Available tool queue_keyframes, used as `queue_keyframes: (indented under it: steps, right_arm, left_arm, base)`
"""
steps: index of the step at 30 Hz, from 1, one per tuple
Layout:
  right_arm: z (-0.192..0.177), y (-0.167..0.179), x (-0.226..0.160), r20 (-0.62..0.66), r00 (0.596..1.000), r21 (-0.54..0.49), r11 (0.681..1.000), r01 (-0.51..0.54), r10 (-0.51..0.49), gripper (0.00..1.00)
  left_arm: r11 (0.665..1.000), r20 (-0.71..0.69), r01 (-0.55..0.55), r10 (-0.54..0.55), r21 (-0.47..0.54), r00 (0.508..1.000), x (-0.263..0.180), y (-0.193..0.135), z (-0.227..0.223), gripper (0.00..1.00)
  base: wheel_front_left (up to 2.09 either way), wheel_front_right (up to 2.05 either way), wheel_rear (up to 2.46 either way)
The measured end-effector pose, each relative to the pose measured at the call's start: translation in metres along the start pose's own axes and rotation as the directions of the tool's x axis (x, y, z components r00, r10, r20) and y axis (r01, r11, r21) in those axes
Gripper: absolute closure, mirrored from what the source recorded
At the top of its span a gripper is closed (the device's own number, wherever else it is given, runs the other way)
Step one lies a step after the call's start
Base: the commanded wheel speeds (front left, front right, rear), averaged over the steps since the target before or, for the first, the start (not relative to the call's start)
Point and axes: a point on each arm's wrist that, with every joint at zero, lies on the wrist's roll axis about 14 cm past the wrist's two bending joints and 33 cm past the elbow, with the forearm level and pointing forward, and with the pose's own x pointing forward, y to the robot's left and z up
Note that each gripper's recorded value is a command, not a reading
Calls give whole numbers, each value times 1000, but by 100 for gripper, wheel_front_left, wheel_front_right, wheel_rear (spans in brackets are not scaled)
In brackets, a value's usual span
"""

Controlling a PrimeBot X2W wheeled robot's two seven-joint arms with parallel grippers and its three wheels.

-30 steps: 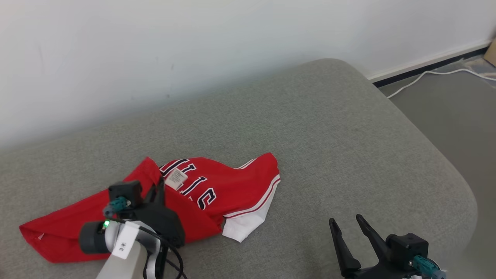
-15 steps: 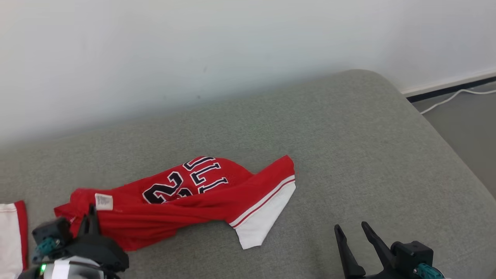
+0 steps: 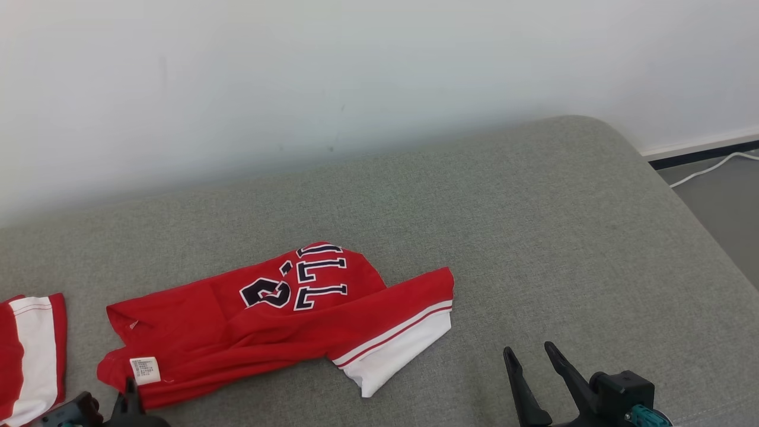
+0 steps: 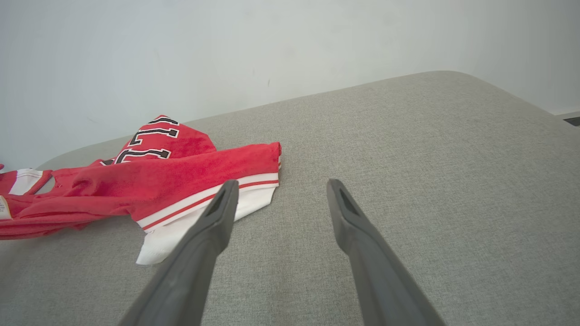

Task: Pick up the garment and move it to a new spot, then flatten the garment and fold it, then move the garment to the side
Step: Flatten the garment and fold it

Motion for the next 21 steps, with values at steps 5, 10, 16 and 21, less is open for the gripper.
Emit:
queue_keyframes:
  steps: [5, 10, 16, 21]
  right_arm:
    - [-1, 0, 0, -4, 1000, 0, 1000, 0, 0, 0]
    - [-2, -1, 0, -10, 1000, -1, 1000, 2, -2, 0]
    - [-2, -1, 0, -10, 1000, -2, 1000, 2, -2, 0]
    - [-1, -2, 1, -8, 1000, -7, 1000, 1, -1, 0]
  left_arm:
    - [1000, -7, 7, -7, -1, 1000, 0, -5, -3, 0]
    - [1000, -20, 8, -8, 2, 1000, -1, -7, -6, 0]
    - [999, -39, -36, 35, -14, 999, -5, 7, -14, 0]
    - [997, -27, -74, 73, -6, 997, -11, 22, -15, 0]
  base:
    - [0, 0, 0]
    - [0, 0, 0]
    - [0, 0, 0]
    - [0, 0, 0]
